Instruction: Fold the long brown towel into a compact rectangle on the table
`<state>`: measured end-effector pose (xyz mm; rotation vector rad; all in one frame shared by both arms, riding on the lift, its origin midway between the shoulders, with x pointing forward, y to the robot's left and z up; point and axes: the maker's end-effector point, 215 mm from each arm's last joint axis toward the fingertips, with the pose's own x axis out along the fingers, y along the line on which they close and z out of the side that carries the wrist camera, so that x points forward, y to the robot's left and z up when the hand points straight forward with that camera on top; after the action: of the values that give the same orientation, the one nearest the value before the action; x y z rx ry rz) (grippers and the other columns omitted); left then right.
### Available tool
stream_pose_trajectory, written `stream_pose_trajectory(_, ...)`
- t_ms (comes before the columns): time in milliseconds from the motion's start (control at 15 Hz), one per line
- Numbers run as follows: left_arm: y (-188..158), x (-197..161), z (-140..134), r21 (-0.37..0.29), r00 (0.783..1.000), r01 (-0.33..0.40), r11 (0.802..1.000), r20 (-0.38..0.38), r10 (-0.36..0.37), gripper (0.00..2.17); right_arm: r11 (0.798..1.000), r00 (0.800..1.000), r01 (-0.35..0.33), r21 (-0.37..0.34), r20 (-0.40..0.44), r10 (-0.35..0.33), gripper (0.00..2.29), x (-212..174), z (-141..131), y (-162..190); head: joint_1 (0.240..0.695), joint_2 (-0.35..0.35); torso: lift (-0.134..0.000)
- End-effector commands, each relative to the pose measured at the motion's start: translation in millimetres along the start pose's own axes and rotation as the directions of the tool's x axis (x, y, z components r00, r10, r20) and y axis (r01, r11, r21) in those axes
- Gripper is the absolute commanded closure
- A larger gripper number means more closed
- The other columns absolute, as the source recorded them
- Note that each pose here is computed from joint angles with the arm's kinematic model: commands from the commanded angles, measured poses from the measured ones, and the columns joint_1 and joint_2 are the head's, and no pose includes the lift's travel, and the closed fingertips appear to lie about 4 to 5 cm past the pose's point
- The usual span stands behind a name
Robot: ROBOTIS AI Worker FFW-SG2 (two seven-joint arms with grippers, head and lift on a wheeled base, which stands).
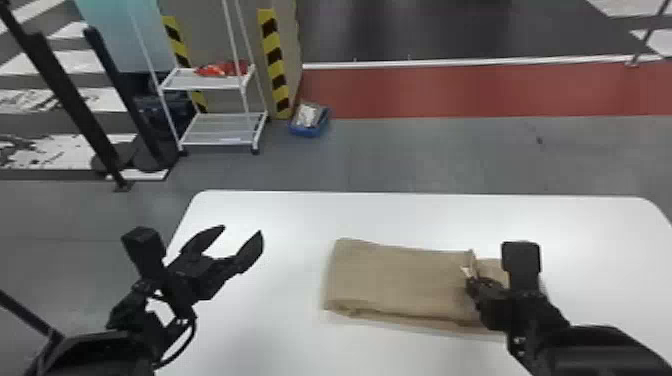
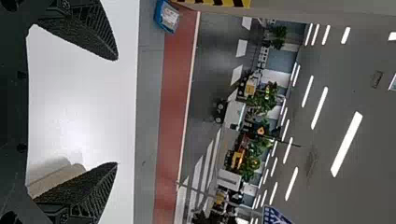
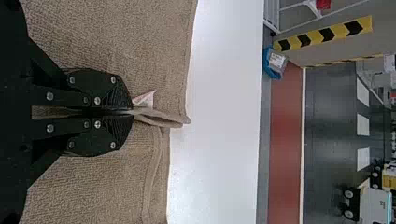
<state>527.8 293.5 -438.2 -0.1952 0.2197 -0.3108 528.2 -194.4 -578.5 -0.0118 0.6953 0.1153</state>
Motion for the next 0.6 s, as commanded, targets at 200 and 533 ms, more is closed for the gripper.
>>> stream_pose_trajectory(200,0.1,-2.2,-3.2,-0.003,1.0,0.001,1.0,-0.004,-0.001,0.08,1.0,0.999,-0.018,-0.021,0.03,0.018,0.9,-4.3,7.7,16.5,0.695,0.11,0.0)
stream_pose_trajectory(533,3.2,-6.5,-4.7,-0.008,1.0,0.002,1.0,-0.005,-0.002,0.08,1.0,1.0,-0.016,-0.026,0.024,0.017,0.9,-5.9,5.7,19.8,0.695,0.125,0.0)
